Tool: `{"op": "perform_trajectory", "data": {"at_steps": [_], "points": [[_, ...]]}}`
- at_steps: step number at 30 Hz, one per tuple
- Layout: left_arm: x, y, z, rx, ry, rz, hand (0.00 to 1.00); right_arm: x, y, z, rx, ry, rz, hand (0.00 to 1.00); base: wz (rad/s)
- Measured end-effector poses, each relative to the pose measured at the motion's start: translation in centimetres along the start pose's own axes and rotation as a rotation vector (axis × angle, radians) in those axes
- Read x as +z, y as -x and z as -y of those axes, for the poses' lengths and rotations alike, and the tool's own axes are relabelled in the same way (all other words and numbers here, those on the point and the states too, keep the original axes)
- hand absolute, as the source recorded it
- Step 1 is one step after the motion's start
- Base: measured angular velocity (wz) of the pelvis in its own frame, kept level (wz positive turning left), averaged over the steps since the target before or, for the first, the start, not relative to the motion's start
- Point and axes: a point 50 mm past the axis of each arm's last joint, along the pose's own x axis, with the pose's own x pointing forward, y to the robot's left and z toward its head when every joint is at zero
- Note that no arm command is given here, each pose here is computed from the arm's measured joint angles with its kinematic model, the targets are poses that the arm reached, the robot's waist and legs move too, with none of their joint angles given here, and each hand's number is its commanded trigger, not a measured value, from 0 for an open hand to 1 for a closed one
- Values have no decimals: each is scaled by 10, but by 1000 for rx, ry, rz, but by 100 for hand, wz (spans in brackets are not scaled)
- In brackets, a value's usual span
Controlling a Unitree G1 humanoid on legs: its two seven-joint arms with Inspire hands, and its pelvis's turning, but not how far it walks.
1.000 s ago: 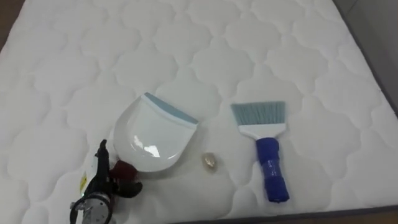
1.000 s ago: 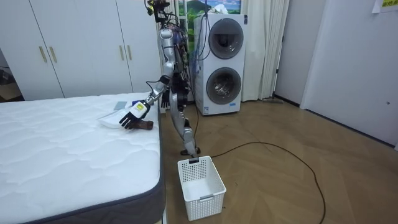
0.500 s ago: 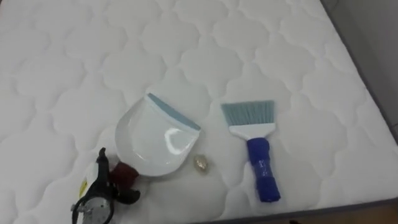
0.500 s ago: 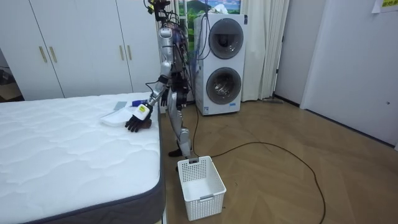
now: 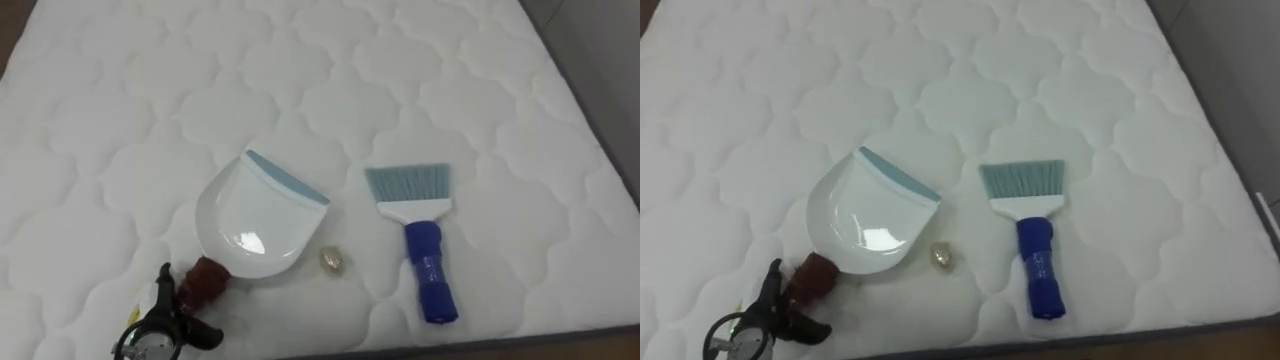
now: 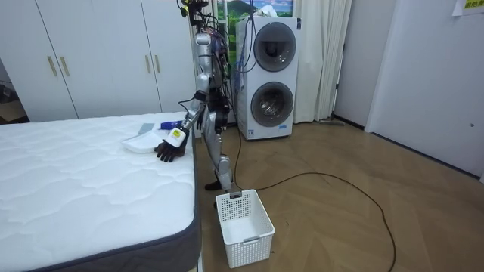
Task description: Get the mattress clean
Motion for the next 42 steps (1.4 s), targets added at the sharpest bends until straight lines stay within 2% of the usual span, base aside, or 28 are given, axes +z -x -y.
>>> {"op": "perform_trajectory", "data": {"at_steps": [16,26,42], "points": [[9,-3,-3,16,9,19,0,1,-1,2,-4,14,-9,0,1],[33,-11,-15,136,24,85,0,4,-1,2,-13,20,5,0,1],[40,-11,-20,221,43,123,0,11,-1,1,-12,11,42,0,1]]}}
